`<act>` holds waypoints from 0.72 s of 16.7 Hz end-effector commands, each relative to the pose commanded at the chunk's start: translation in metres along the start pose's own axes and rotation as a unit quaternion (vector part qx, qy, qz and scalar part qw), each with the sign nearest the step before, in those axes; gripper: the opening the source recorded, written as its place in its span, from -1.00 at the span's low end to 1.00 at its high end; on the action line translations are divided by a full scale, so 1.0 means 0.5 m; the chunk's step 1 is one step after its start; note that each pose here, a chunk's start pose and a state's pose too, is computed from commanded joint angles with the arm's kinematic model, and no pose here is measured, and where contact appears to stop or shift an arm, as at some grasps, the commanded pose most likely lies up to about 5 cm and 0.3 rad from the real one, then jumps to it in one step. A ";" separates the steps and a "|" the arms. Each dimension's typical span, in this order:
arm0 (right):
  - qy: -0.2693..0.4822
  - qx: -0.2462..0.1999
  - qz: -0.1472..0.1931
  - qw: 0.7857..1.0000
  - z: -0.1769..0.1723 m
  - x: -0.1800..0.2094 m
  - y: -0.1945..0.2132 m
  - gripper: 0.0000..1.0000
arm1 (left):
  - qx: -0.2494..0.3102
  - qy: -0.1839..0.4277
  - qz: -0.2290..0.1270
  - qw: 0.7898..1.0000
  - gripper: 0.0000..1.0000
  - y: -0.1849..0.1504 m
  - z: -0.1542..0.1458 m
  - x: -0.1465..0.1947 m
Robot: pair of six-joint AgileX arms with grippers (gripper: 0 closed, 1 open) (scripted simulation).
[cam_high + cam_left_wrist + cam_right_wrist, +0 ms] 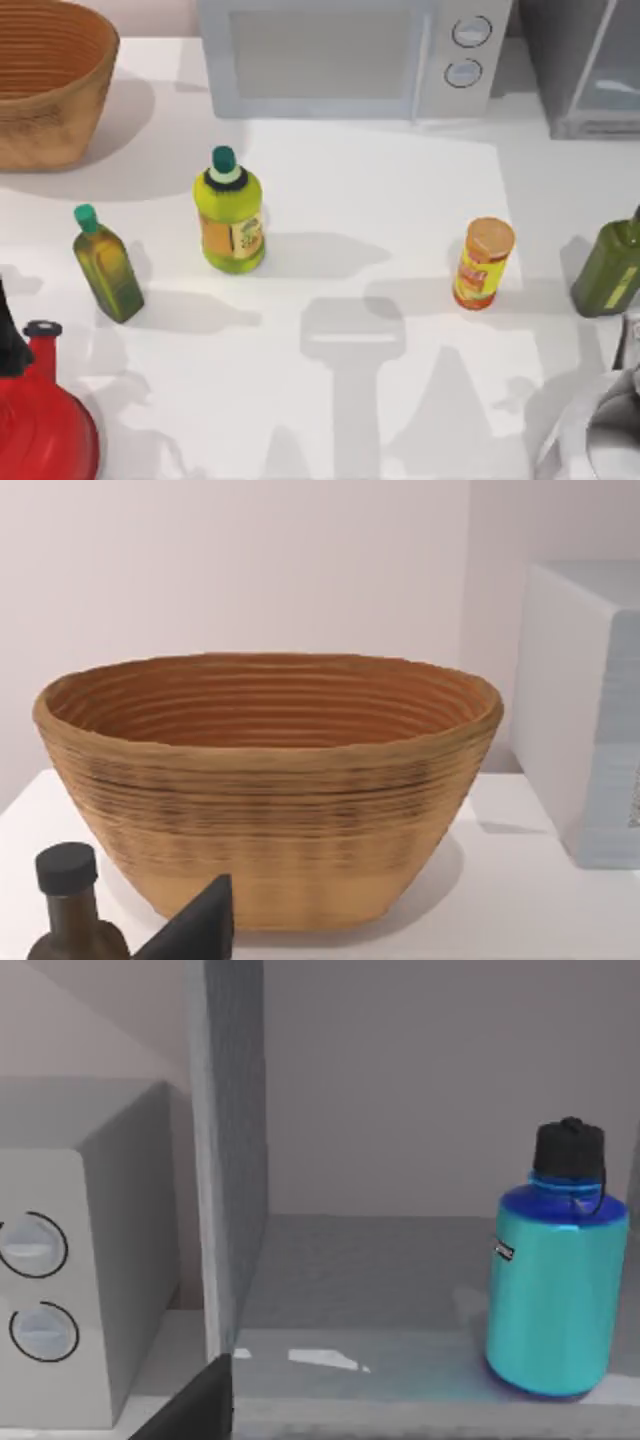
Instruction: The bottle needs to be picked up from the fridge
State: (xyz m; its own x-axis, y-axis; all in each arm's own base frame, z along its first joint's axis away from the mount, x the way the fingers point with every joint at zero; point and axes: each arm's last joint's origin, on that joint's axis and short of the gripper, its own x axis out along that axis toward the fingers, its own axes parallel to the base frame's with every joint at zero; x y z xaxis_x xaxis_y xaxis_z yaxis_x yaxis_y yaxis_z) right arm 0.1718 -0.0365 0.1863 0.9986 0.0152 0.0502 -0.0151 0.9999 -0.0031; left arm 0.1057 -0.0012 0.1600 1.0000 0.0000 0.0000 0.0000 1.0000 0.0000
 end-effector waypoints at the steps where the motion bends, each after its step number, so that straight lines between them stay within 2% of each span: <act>1: 0.013 0.004 0.000 1.000 -0.018 0.015 -0.013 1.00 | 0.000 0.000 0.000 1.000 1.00 0.000 0.000 0.000; 7: 0.062 0.026 -0.004 0.998 -0.129 0.052 -0.084 1.00 | 0.000 0.000 0.000 1.000 1.00 0.000 0.000 0.000; 12: 0.037 0.010 -0.007 0.999 -0.157 0.055 -0.123 1.00 | 0.000 0.000 0.000 1.000 1.00 0.000 0.000 0.000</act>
State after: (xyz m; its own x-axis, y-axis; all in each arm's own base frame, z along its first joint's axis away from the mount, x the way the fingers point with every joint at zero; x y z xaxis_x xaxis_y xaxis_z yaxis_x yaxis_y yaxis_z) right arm 0.2041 -0.0979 0.1092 0.9997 0.0018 -0.0245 -0.0014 0.9998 0.0173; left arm 0.1057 -0.0012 0.1600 1.0000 0.0000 0.0000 0.0000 1.0000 0.0000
